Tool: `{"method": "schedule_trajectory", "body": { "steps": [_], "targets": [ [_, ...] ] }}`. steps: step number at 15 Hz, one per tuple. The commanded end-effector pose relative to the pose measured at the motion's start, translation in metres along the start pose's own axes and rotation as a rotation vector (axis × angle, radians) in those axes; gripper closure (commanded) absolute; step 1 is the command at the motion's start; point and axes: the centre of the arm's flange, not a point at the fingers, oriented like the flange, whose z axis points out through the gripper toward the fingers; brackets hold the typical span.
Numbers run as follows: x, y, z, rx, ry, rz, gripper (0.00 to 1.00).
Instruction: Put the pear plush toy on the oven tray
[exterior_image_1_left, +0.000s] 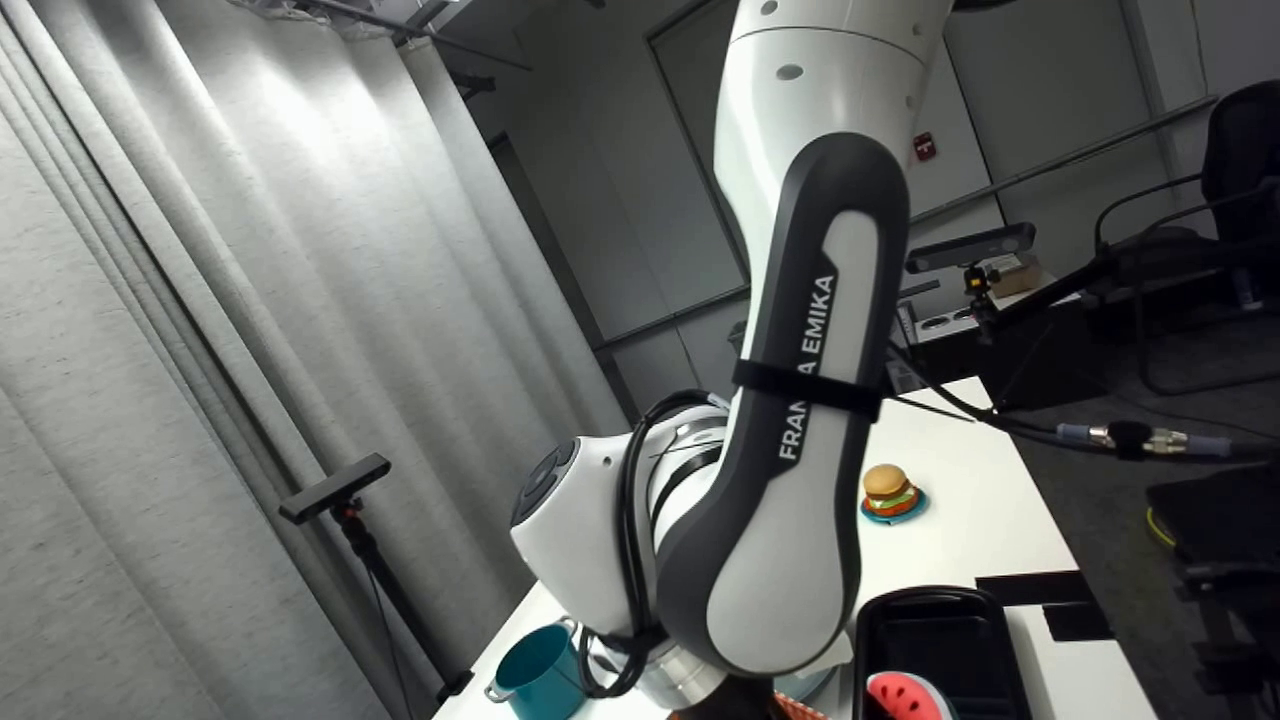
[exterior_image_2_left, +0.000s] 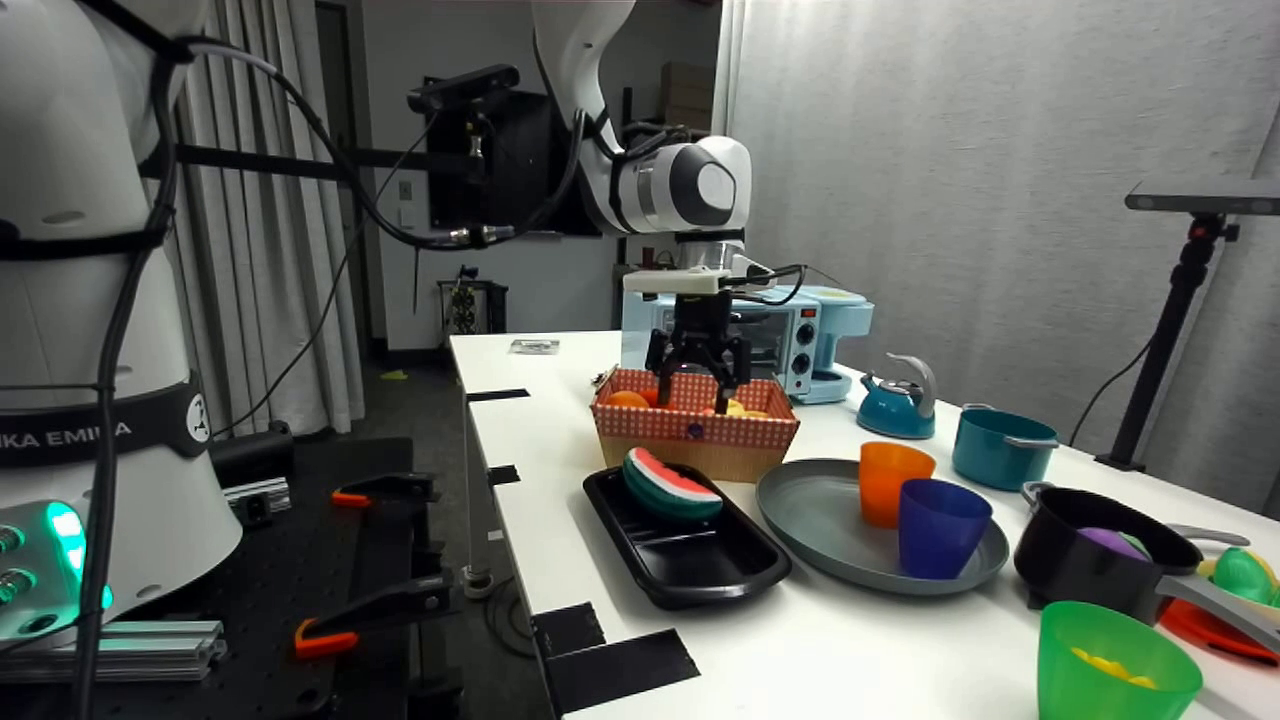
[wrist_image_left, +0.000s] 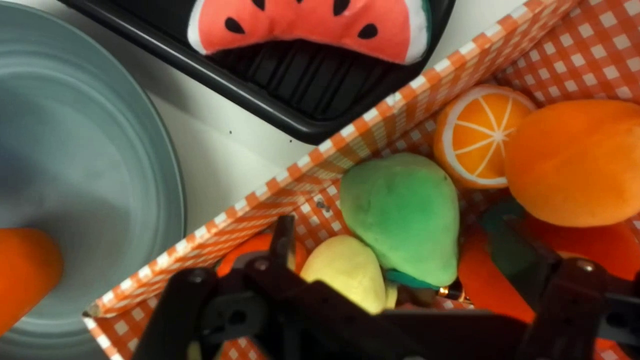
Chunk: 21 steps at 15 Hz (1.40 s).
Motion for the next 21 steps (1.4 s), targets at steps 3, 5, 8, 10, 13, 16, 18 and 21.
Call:
{"method": "schedule_trajectory", "body": {
  "steps": [3,5,8,10,13,16,18,21],
  "targets": [
    [-0.002,0.009,0.02,0.052,0.012,0.032,0.0],
    [-0.001,0.01,0.027,0.065,0.01,0.042,0.0],
    [0.001,0.007,0.035,0.076,0.006,0.045,0.0],
    [0.002,0.006,0.039,0.078,0.002,0.044,0.03],
    [0.002,0.005,0.043,0.077,-0.003,0.045,0.3],
    [0.001,0.005,0.046,0.074,-0.01,0.047,0.54],
    [0.001,0.006,0.046,0.072,-0.011,0.05,0.69],
    [0.001,0.001,0.041,0.07,-0.008,0.045,0.88]
  ]
}}
